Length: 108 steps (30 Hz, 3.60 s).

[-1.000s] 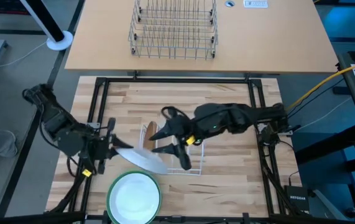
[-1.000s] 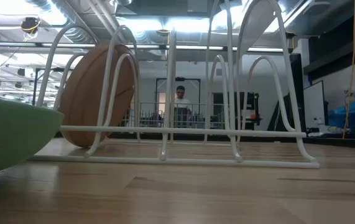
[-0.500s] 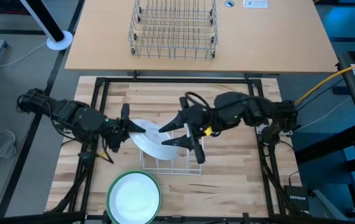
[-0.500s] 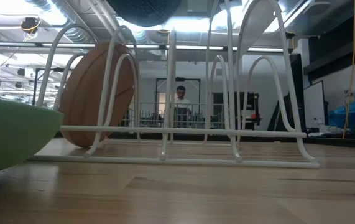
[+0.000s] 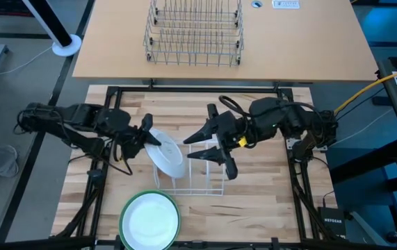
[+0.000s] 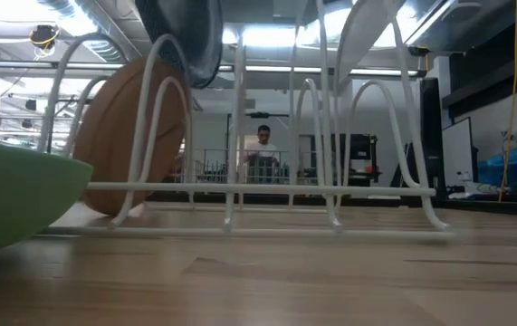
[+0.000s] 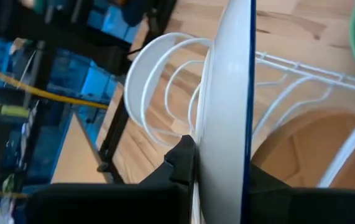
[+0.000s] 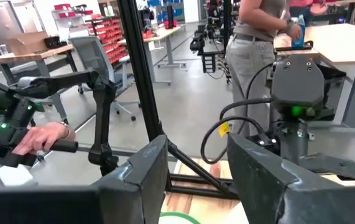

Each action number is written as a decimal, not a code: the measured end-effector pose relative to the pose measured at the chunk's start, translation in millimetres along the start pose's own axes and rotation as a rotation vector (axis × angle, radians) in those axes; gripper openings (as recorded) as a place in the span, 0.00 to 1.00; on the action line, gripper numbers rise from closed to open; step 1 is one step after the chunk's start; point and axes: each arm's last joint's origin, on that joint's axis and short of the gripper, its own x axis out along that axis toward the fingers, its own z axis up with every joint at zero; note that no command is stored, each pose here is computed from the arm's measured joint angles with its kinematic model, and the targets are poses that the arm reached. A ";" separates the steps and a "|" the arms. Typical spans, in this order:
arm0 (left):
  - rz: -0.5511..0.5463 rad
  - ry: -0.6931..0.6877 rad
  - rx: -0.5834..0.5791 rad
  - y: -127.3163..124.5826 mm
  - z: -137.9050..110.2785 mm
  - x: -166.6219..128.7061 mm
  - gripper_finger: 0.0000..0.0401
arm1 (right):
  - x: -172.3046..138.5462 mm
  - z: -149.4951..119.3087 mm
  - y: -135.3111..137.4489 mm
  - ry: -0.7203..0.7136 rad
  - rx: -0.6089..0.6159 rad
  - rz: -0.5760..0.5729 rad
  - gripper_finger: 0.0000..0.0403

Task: Sort dishes
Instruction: Put the blue plate into the dish rack, then put the white plate into the dish rack

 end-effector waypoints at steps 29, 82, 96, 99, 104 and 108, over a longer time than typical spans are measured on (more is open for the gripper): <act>-0.312 0.147 0.270 -5.9 -22.9 102.0 0.05 | 48.9 -180.0 -40.9 0.569 0.128 -0.905 0.42; -0.062 0.129 0.205 10.4 -7.2 124.0 0.16 | 50.6 -239.1 -50.5 0.602 0.114 -1.030 0.42; 0.104 0.137 -0.066 10.6 14.8 78.8 0.16 | 50.7 -238.3 -49.7 0.620 0.073 -1.012 0.42; 0.166 0.113 -0.192 10.6 20.8 59.2 0.16 | 50.3 -234.2 -49.2 0.619 0.070 -1.006 0.42; 0.155 0.072 -0.498 0.3 24.7 28.5 0.16 | 51.1 -222.0 -47.3 0.621 0.022 -0.972 0.42; 0.080 0.098 -0.819 -15.5 23.9 11.0 0.16 | 52.2 -210.6 -45.8 0.618 -0.018 -0.941 0.42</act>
